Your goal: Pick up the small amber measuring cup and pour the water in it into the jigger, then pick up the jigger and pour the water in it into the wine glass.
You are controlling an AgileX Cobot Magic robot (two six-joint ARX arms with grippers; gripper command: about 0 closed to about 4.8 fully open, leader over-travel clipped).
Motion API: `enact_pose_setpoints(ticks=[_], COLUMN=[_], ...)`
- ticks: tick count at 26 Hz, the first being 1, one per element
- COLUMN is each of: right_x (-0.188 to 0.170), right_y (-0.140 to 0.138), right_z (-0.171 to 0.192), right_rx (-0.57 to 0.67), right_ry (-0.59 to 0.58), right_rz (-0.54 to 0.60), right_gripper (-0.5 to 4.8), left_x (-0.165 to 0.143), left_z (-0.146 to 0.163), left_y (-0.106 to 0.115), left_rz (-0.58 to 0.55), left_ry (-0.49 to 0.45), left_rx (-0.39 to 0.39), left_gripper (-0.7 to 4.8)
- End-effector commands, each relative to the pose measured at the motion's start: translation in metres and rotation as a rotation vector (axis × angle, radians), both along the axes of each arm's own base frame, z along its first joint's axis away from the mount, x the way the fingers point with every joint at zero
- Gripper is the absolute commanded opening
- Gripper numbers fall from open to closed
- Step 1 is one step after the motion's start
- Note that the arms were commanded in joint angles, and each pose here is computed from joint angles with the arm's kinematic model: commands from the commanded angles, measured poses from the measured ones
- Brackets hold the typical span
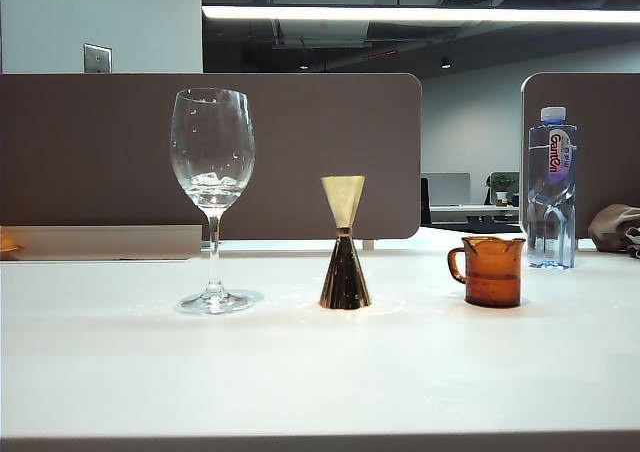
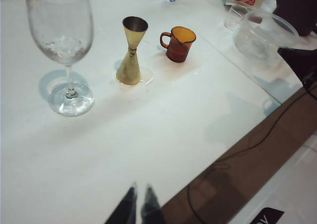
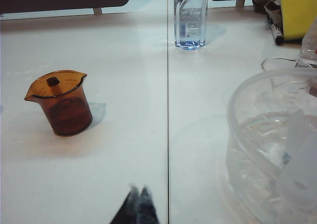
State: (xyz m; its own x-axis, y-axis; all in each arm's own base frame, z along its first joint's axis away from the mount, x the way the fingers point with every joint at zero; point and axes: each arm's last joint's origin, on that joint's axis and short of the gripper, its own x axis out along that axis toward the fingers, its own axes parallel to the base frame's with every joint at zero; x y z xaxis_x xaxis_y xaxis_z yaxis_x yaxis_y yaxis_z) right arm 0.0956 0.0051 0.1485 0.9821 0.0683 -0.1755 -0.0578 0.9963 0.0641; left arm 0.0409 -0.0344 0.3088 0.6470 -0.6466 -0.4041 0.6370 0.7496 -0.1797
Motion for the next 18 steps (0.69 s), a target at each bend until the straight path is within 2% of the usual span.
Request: enact_pose_setpoints(ticks=[1, 4, 8, 13, 18], right_x=[0.0005, 0.0005, 0.0005, 0.0005, 0.0005], right_y=[-0.0001, -0.0001, -0.0001, -0.0001, -0.0001], right_z=[-0.002, -0.002, -0.002, -0.002, -0.002], right_rx=[0.001, 0.001, 0.001, 0.001, 0.002], right_ry=[0.001, 0.001, 0.001, 0.002, 0.002], right_rz=[-0.002, -0.002, -0.002, -0.002, -0.002], right_gripper=[-0.05, -0.05, -0.05, -0.05, -0.05], left_x=[0.0, 0.0005, 0.0008, -0.0004, -0.0004], left_z=[0.0038, 0.0079, 0.0091, 0.0121, 0.0124], left_y=[0.0005, 0.0003, -0.0001, -0.0024, -0.0025], left_rz=[0.014, 0.018, 0.013, -0.069, -0.074], left_ry=[-0.027, -0.068, -0.078, -0.086, -0.087], left_rx=[-0.014, -0.042, -0.052, -0.095, -0.098], left_gripper=[0.26, 0.26, 0.26, 0.26, 0.26])
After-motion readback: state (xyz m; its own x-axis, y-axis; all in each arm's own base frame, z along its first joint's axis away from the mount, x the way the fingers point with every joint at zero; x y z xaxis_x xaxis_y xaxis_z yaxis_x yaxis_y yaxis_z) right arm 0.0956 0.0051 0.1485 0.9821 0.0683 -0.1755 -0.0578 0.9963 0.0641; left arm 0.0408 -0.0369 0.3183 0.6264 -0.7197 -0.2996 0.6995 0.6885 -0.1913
